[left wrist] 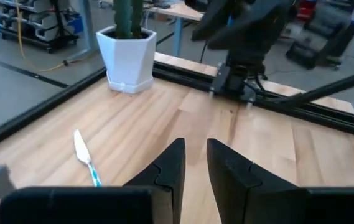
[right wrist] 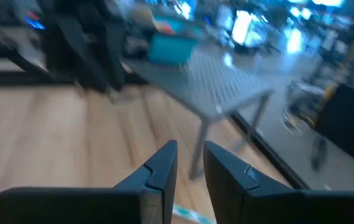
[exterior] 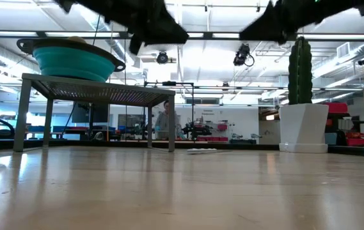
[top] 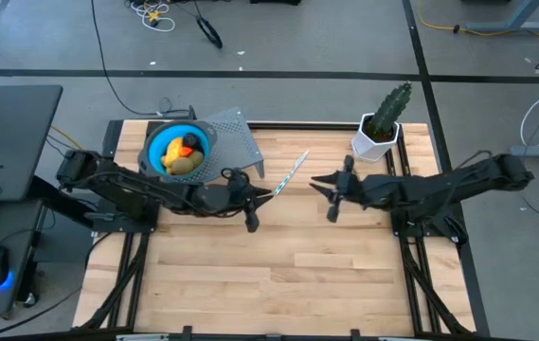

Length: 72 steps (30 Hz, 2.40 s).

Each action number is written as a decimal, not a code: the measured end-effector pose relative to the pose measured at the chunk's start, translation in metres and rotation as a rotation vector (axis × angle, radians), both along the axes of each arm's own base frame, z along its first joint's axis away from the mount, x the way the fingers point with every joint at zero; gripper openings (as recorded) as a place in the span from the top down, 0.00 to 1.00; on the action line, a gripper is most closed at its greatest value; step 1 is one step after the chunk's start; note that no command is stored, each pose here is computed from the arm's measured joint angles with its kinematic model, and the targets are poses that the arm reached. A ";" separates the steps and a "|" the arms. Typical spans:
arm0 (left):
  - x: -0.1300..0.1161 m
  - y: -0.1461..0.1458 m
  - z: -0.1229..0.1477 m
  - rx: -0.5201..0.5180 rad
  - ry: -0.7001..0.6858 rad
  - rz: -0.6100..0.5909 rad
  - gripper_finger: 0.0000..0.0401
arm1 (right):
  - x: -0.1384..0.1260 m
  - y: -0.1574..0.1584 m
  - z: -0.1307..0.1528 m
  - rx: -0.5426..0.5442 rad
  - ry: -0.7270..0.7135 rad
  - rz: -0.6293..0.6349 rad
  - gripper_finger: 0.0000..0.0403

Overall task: Pick & Place Fruit
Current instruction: Put the blue knife on the shelf

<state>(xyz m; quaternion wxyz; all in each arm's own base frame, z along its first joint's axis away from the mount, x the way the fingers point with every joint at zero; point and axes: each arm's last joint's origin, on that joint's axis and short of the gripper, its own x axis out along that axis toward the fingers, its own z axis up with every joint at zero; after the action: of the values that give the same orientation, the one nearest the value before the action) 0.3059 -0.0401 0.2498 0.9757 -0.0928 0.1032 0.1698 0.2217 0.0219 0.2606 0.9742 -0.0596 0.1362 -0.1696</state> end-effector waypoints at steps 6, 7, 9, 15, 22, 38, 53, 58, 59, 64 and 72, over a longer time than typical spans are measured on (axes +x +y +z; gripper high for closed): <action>0.035 -0.005 0.021 0.062 0.089 0.004 0.82 | -0.024 -0.003 0.025 -0.002 -0.091 0.119 0.79; 0.041 -0.004 0.020 0.066 0.116 0.011 0.82 | -0.027 -0.004 0.026 -0.002 -0.091 0.119 0.79; 0.058 0.000 0.012 0.065 0.169 0.029 0.82 | -0.032 -0.005 0.026 -0.005 -0.074 0.113 0.79; 0.096 0.020 -0.012 0.011 0.297 0.122 0.76 | -0.046 -0.008 0.034 -0.047 -0.090 0.088 0.79; 0.122 0.040 -0.017 0.005 0.347 0.238 0.51 | -0.062 -0.011 0.035 -0.071 -0.056 0.096 0.79; 0.136 0.089 -0.076 -0.131 0.434 0.357 0.46 | -0.069 -0.012 0.037 -0.100 -0.051 0.103 0.79; 0.139 0.087 -0.106 -0.126 0.482 0.419 0.51 | -0.069 -0.012 0.037 -0.100 -0.052 0.103 0.79; 0.142 0.087 -0.116 -0.120 0.474 0.438 0.51 | -0.069 -0.012 0.034 -0.101 -0.040 0.104 0.79; 0.142 0.088 -0.115 -0.118 0.470 0.446 0.52 | -0.069 -0.012 0.033 -0.101 -0.037 0.104 0.79; 0.142 0.088 -0.115 -0.116 0.460 0.464 0.55 | -0.069 -0.012 0.034 -0.101 -0.038 0.104 0.79; 0.138 0.081 -0.118 -0.133 0.495 0.489 0.61 | -0.069 -0.012 0.034 -0.101 -0.038 0.104 0.79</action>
<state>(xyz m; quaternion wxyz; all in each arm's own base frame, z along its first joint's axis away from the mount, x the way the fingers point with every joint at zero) 0.4437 0.0409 0.1318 0.8434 -0.1340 0.3222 0.4086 0.1530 0.0103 0.2941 0.9799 -0.1123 0.1055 -0.1267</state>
